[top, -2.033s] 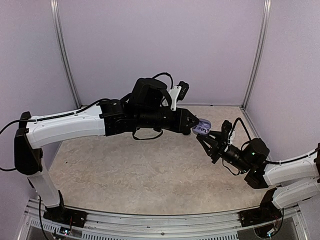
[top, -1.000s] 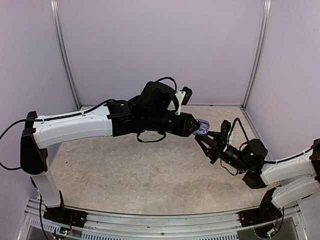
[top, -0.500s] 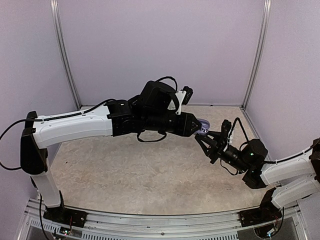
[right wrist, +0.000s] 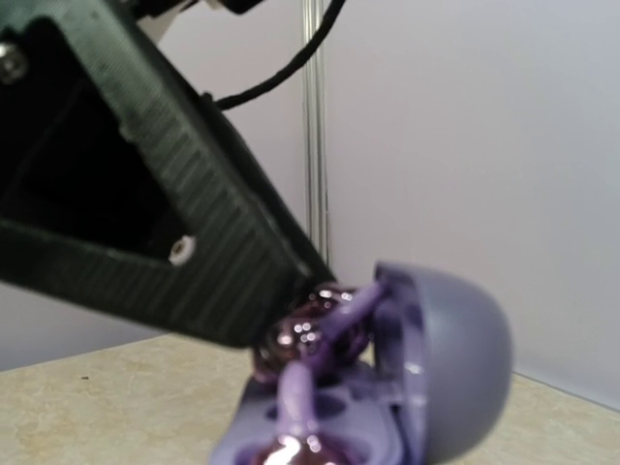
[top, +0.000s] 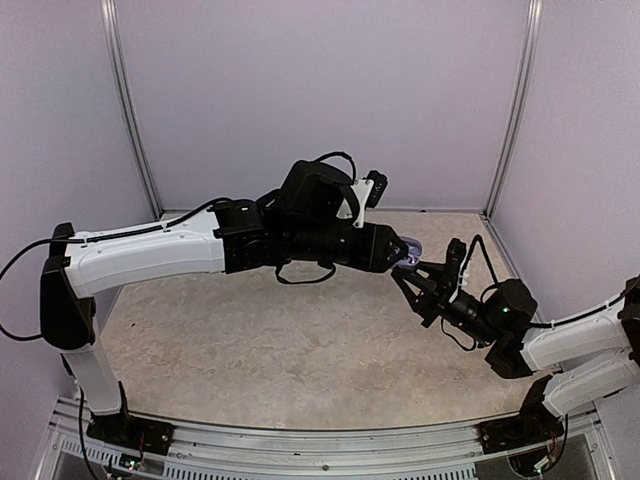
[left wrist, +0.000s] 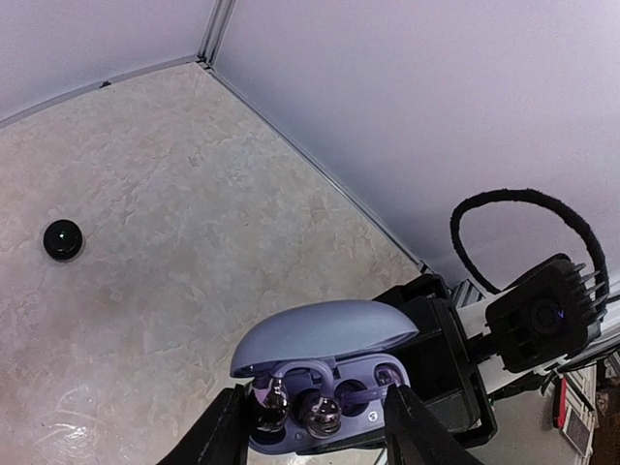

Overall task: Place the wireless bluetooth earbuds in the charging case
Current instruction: Insert the left earbud into the left side groove of the charging case.

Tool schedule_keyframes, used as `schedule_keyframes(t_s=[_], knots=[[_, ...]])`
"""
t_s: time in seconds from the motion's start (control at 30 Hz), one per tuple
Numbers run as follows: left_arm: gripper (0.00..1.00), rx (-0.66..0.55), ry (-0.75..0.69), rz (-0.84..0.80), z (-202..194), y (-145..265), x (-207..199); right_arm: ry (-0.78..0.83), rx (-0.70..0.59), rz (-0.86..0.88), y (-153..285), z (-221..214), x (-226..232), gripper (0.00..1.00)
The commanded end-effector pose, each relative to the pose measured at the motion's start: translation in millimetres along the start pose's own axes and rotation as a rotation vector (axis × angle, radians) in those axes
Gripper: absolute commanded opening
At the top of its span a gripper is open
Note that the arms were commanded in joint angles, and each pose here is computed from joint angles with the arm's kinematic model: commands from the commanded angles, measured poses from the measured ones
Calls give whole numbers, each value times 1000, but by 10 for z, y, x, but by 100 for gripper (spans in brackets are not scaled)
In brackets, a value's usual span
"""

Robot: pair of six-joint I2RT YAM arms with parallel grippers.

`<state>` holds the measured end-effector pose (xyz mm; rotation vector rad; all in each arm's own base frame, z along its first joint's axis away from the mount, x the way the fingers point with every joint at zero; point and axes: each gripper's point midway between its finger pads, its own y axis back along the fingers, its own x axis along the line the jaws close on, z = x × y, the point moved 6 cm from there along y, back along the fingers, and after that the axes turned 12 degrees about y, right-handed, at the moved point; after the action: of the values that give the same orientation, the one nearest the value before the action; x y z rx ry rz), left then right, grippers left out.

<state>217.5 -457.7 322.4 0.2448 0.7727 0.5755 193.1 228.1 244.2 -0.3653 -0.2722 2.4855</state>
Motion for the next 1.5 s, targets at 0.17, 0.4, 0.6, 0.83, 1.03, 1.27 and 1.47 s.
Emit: schedule_keyframes(t_s=[0.17, 0.4, 0.6, 0.83, 1.03, 1.27, 1.47], knots=[[51, -37, 19, 36, 53, 30, 18, -20, -114, -8, 36, 209, -4, 0], [54, -40, 20, 39, 49, 37, 27, -24, -118, -17, 51, 223, -12, 0], [58, -49, 24, 40, 61, 55, 28, -23, -119, -21, 60, 226, -17, 0], [65, -65, 1, -4, 47, 89, -16, -25, -116, -22, 52, 217, -22, 0], [95, -129, -118, -125, 73, 314, -317, -28, -102, -8, 42, 182, -5, 0], [99, -203, -244, -191, 115, 569, -463, -28, -89, 6, 40, 168, 12, 0], [99, -344, -354, -160, 304, 1084, -427, -20, -83, 43, 61, 206, 49, 0]])
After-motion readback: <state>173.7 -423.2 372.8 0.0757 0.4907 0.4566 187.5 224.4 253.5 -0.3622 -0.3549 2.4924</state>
